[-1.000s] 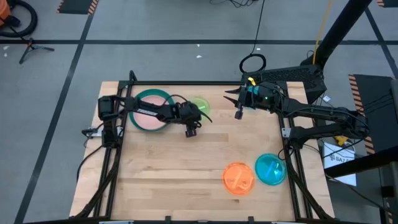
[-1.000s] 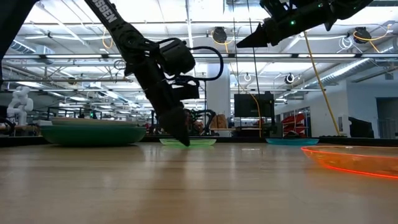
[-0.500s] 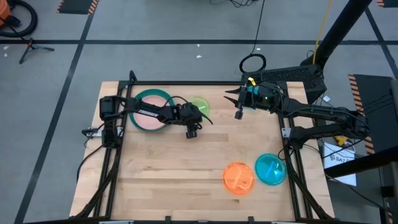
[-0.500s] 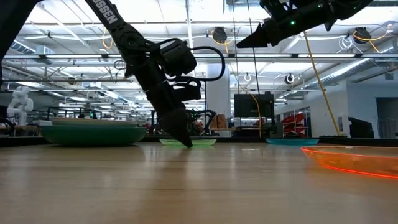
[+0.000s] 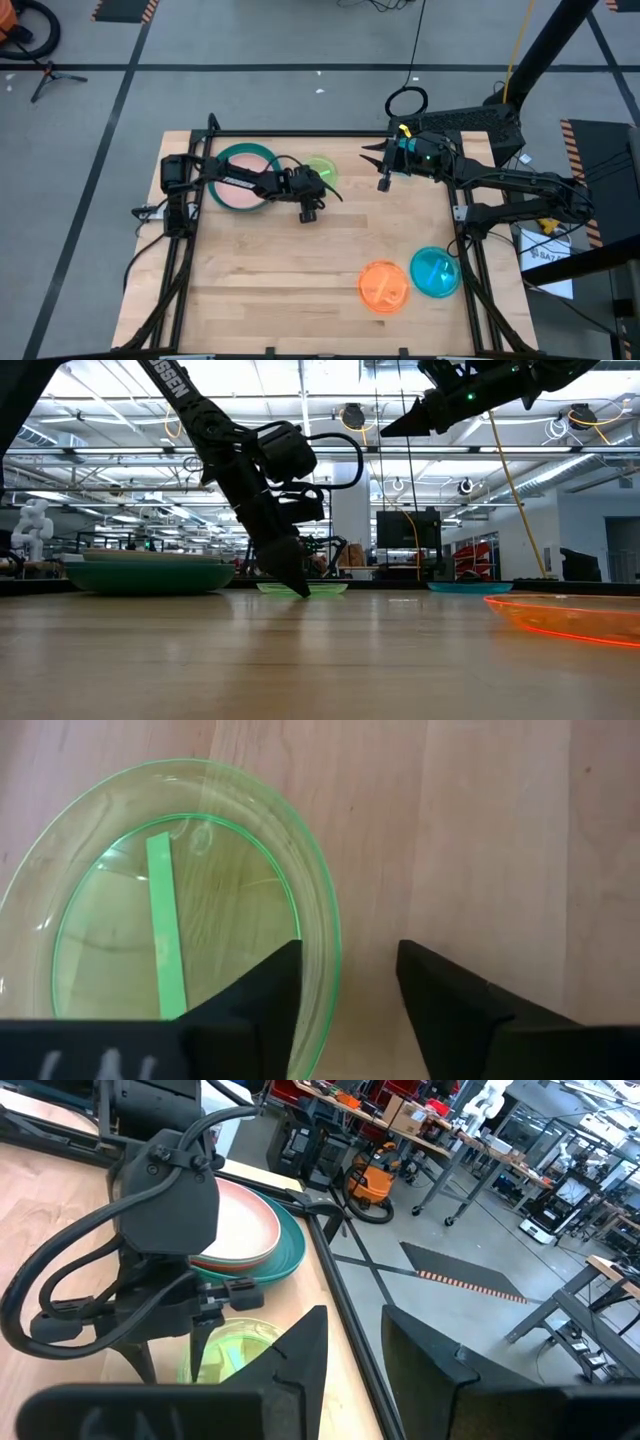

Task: Stack plastic plates
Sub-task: Stack the green plate on top of the pink plate

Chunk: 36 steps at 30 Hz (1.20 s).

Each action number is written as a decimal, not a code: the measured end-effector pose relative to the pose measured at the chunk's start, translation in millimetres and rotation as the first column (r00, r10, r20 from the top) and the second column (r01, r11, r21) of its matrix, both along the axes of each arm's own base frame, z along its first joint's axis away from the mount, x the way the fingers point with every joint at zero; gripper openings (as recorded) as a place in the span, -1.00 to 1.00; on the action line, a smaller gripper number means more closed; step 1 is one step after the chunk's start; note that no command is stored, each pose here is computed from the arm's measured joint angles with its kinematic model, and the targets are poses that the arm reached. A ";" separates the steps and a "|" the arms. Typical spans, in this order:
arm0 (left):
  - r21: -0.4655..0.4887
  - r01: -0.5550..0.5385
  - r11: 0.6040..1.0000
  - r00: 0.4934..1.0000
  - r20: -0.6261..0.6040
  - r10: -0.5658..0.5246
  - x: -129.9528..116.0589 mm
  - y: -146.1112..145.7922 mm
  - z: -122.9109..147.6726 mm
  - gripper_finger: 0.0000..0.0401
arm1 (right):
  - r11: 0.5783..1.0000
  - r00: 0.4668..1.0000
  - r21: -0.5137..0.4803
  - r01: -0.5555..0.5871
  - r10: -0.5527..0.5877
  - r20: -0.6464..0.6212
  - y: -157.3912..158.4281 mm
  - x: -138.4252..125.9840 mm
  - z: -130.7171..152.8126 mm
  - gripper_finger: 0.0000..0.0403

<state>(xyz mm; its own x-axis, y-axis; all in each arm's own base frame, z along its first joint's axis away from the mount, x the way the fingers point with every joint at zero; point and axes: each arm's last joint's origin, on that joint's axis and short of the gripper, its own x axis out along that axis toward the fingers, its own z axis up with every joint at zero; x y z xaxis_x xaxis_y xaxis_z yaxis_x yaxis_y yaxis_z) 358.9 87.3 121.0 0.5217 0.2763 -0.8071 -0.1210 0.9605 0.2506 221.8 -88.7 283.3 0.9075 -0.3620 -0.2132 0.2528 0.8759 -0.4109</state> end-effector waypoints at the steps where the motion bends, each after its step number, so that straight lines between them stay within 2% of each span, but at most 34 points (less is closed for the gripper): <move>1: 0.000 0.000 1.000 1.000 0.000 0.000 0.0 0.0 -0.1 -0.19 | 1.000 1.000 0.000 0.000 0.000 0.000 0.0 0.0 0.0 -0.55; 8: 0.003 0.001 1.000 1.000 0.003 -0.001 0.5 0.1 -0.7 -0.56 | 1.000 1.000 0.000 0.000 0.000 0.000 0.0 0.0 0.0 -0.55; 17: 0.033 0.008 0.999 1.000 0.009 -0.009 2.3 -3.2 -0.7 -0.84 | 1.000 1.000 -0.001 0.000 0.000 0.000 0.0 0.0 0.0 -0.55; 24: 0.042 0.022 0.999 0.999 0.025 -0.023 3.6 -9.8 6.9 -0.97 | 1.000 1.000 -0.001 0.000 0.000 0.000 0.0 0.0 0.0 -0.55; 29: 0.081 0.037 0.996 0.997 0.070 -0.043 6.0 -17.7 29.3 -0.97 | 1.000 1.000 -0.001 0.000 0.000 0.000 0.0 0.0 0.1 -0.55; 36: 0.178 0.035 0.983 0.996 0.078 -0.049 -7.9 -28.8 68.0 -0.97 | 1.000 1.000 0.001 0.000 0.000 -0.002 0.0 0.0 -0.3 -0.55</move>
<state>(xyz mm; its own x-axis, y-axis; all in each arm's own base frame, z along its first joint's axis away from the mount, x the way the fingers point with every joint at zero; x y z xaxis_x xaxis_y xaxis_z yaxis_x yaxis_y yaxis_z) 350.9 58.5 189.0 0.5979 0.3871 -0.7019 -0.1085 0.9067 0.4076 221.9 -88.7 283.1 0.9070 -0.3618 -0.2155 0.2520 0.8763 -0.4107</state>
